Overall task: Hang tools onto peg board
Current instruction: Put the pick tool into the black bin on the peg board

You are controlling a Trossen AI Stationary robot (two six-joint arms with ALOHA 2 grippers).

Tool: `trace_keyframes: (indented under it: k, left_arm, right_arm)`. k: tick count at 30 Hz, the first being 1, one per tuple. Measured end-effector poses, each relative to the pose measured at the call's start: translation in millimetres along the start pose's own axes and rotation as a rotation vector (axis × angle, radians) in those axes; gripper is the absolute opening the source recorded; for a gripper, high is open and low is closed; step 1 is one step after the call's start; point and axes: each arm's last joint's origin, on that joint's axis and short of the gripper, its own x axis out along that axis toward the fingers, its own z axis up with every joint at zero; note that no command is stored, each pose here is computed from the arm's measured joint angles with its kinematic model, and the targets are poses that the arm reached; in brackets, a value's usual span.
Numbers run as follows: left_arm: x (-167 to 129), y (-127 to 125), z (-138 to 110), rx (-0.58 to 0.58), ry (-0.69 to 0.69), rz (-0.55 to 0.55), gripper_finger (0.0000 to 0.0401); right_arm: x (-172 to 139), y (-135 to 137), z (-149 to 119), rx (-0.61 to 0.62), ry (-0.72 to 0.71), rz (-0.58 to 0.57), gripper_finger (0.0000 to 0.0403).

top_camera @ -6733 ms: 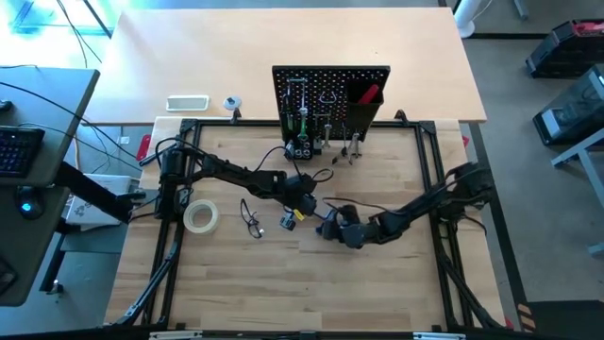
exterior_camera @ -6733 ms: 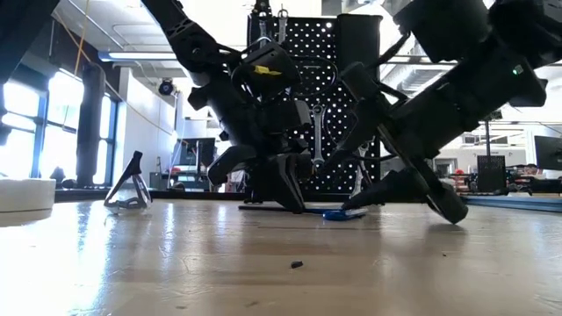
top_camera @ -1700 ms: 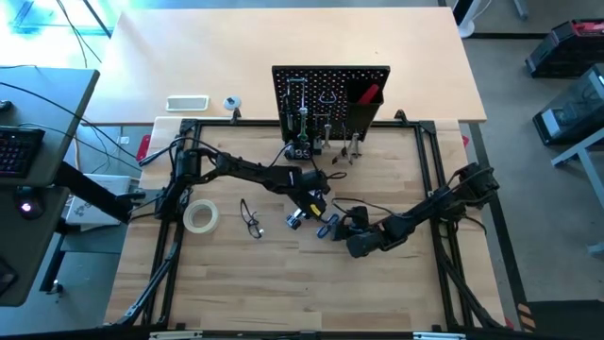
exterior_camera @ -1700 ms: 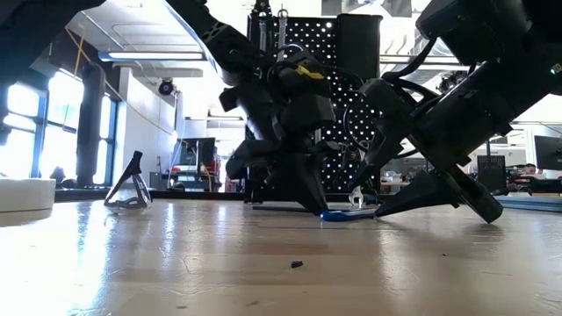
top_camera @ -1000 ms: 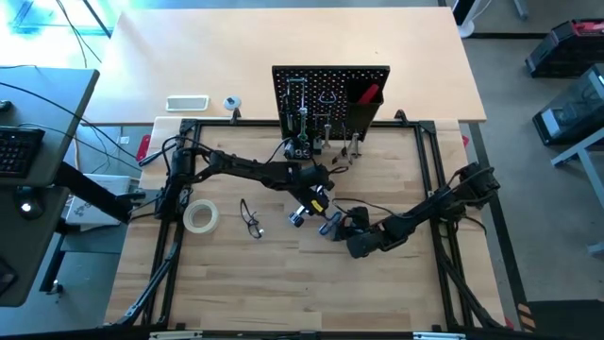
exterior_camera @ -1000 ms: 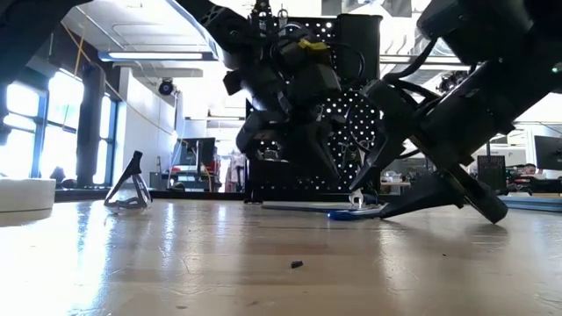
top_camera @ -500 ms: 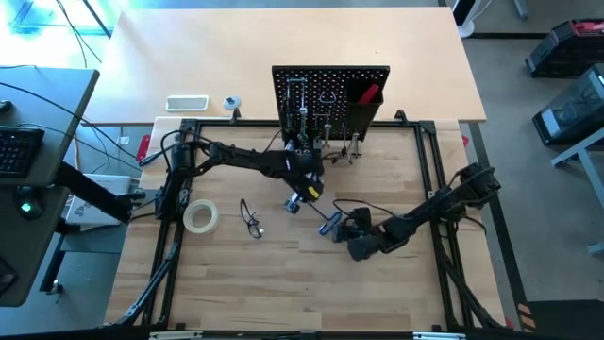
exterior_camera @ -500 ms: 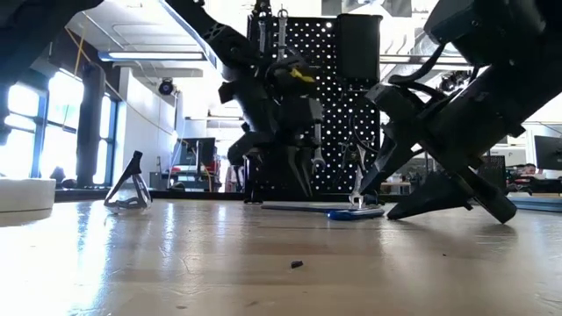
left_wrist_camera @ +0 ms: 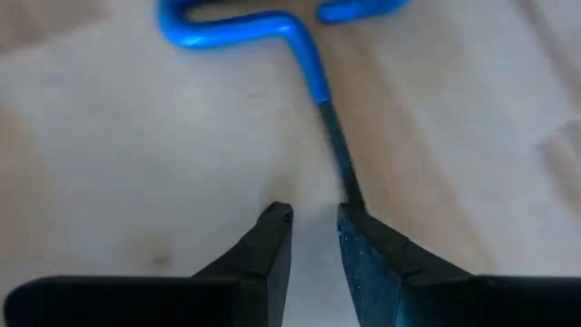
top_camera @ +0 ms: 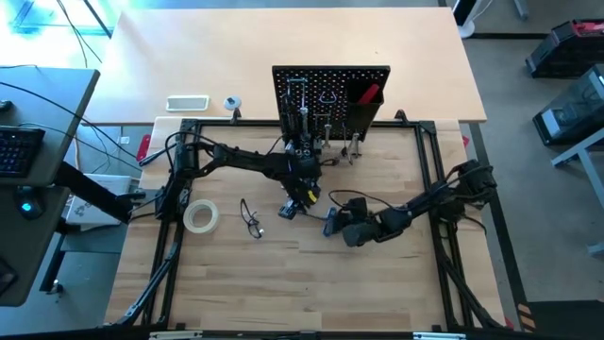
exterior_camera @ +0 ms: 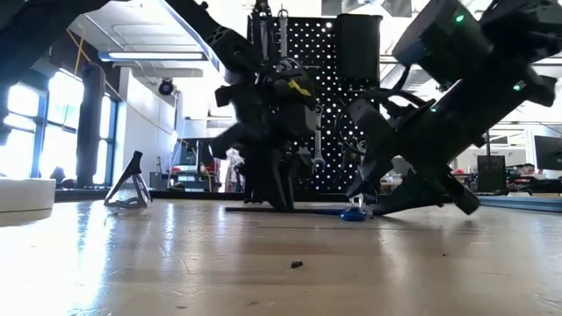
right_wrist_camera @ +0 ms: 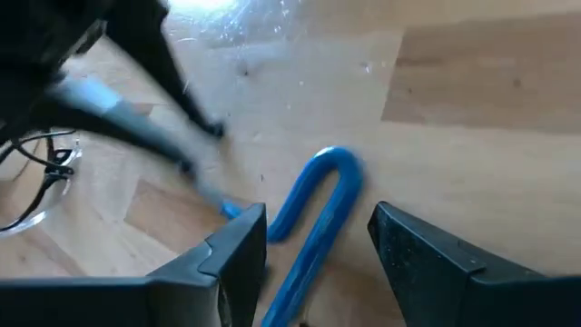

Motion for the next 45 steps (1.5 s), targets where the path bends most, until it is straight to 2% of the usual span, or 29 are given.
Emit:
trace_keyframes:
  k: [3, 9, 14, 20, 25, 29, 36, 41, 45]
  left_arm:
    - [2.5, -11.5, 3.2, -0.043, 0.003, -0.071, 0.0086]
    - [11.1, -32.9, 12.7, -0.111, 0.052, -0.099, 0.0081]
    - [13.5, -45.9, 22.5, -0.161, 0.097, 0.013, 0.0066]
    - [5.4, -50.0, 36.7, -0.361, 0.003, 0.110, 0.0060]
    - [14.0, -66.0, 55.4, -0.312, -0.034, 0.345, 0.0060]
    - [19.1, -75.4, 68.3, -0.285, -0.106, 0.434, 0.0060]
    - [18.2, -76.3, 71.2, -0.396, -0.150, 0.454, 0.0060]
    - [21.1, -76.9, 68.8, -0.414, -0.158, 0.472, 0.0060]
    - [28.3, -78.8, 64.3, -0.458, -0.223, 0.428, 0.0060]
  right_arm:
    - [4.6, 2.3, 5.6, -0.038, -0.011, 0.018, 0.0202]
    - [6.4, 5.9, 8.2, -0.107, 0.004, 0.050, 0.0202]
    - [6.2, 7.3, 8.4, -0.162, 0.005, 0.061, 0.0202]
    - [4.4, 9.8, 6.2, -0.245, 0.024, 0.088, 0.0202]
    - [2.1, 10.2, 3.3, -0.304, 0.028, 0.095, 0.0202]
    - [-1.3, 10.9, -1.6, -0.332, 0.039, 0.108, 0.0202]
    - [-8.3, 11.6, -10.5, -0.367, 0.065, 0.131, 0.0202]
    - [-20.0, 9.2, -13.8, -0.402, 0.101, 0.110, 0.0202]
    - [-34.3, 7.1, -11.6, -0.417, 0.123, 0.082, 0.0202]
